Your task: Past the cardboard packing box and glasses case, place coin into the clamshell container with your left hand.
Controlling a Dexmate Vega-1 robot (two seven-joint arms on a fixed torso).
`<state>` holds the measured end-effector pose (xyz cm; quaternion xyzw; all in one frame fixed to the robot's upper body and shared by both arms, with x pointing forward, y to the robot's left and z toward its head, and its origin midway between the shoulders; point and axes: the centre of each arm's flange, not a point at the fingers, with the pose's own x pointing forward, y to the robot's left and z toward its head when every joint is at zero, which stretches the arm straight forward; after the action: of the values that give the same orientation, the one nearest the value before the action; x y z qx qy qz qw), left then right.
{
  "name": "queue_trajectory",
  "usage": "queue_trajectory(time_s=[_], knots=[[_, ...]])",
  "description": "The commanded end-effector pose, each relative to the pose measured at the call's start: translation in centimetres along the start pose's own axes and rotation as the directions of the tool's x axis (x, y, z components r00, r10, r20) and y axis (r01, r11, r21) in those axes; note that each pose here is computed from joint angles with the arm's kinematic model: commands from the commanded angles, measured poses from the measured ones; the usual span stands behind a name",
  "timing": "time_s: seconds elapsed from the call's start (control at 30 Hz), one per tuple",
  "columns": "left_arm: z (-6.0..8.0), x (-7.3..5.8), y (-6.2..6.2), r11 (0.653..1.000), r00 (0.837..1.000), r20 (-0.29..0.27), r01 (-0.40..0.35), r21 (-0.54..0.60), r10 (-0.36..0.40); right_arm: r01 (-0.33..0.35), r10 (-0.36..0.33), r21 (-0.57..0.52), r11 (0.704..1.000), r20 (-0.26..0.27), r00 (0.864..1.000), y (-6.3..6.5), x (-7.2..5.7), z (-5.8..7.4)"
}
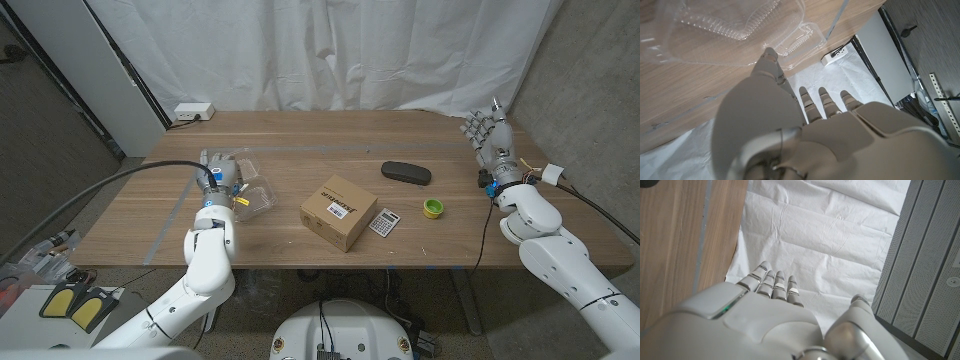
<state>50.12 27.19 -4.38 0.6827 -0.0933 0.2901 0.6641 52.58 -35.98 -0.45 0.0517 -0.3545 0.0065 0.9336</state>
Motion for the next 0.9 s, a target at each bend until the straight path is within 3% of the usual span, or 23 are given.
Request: queue_trajectory(time_s=[0.03,0.9], knots=[[1.5,0.4,-0.8,0.999,0.998,0.03,0.051,-0.004,-0.051,0.003,-0.003,-0.002,1.0,-0.005,1.0,-0.2,-0.1,0.0],[1.8,-0.1,-3.4,0.993,0.993,0.032,0.117,-0.011,-0.117,0.01,-0.01,-0.009,1.0,-0.015,1.0,-0.3,-0.4,-0.1]])
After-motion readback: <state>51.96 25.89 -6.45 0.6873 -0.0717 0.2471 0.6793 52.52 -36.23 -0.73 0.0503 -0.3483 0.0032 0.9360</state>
